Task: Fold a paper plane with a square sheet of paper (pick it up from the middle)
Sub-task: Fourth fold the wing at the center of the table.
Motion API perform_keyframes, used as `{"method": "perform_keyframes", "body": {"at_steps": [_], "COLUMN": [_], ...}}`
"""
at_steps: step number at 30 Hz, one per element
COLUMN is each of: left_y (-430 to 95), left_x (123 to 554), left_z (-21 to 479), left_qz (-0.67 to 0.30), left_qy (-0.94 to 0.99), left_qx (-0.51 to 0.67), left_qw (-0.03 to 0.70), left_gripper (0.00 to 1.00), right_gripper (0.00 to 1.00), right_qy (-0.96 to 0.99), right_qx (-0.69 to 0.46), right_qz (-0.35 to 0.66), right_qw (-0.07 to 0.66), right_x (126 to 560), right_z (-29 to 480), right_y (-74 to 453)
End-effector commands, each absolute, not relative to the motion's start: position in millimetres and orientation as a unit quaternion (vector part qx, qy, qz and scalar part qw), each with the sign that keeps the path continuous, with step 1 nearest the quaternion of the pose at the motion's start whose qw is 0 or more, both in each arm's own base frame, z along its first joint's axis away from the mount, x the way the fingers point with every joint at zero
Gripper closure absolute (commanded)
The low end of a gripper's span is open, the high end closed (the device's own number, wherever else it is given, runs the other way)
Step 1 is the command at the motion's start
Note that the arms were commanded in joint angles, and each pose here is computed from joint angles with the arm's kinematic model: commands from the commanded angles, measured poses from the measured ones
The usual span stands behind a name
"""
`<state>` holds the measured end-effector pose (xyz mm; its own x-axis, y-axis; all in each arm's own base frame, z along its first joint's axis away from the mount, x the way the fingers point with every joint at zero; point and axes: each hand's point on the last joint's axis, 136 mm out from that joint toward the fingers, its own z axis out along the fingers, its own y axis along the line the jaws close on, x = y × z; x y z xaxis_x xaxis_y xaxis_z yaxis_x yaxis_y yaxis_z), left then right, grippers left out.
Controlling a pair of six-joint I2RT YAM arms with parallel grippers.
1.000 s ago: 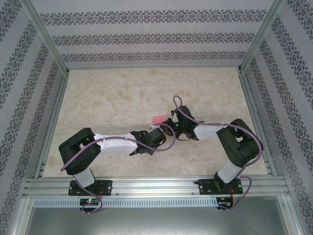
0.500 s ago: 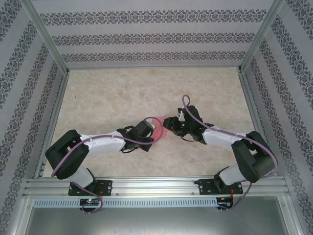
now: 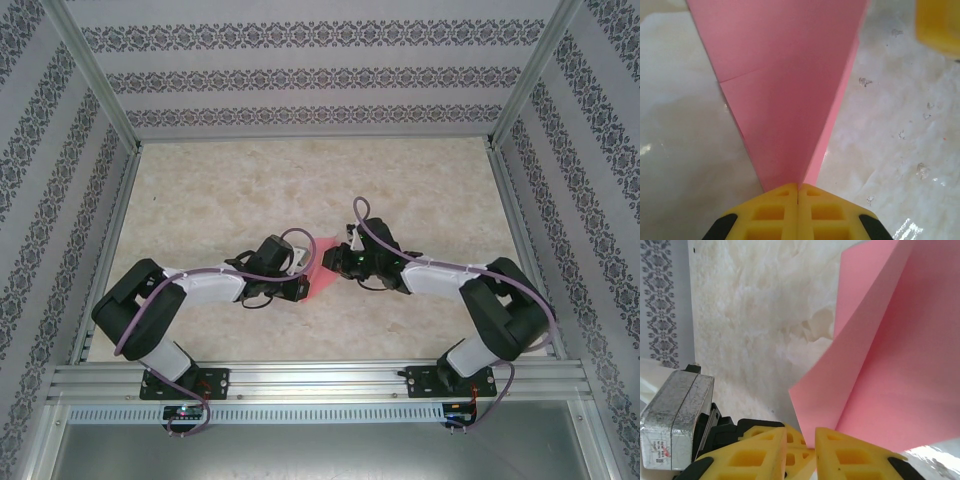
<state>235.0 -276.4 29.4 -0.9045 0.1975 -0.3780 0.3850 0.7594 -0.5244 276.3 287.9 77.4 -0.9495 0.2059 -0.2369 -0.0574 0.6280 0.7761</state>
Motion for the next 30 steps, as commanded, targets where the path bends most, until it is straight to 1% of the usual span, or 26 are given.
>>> {"method": "perform_keyframes", "body": {"at_steps": [1,12,22,28,30], "left_y": [-280,-268,-266,-265,-265], "left_x": [239,241,244,245,246], "left_z": [32,24,15,18,21], "left_qz": [-0.349,-0.351,-0.349,-0.352,-0.351], "left_qy": [0.916,0.921,0.927,0.925,0.925], "left_qx": [0.137,0.108,0.089,0.088,0.086], "left_qw": [0.143,0.127,0.107,0.109,0.113], "left_gripper": [0.98,0.98,0.97,0.96,0.92], "right_gripper": [0.79,0.81,0.81,0.81,0.81], "right_qy": [0.875,0.876,0.88,0.88,0.88], "right_qx": [0.022,0.02,0.031,0.034,0.036], "right_qz": [0.453,0.458,0.45,0.452,0.45], "right_qw": [0.169,0.152,0.148,0.144,0.145], "right_x": [288,300,308,312,313], "right_z": [90,76,61,56,55], "right_y": [307,324,320,319,317]}}
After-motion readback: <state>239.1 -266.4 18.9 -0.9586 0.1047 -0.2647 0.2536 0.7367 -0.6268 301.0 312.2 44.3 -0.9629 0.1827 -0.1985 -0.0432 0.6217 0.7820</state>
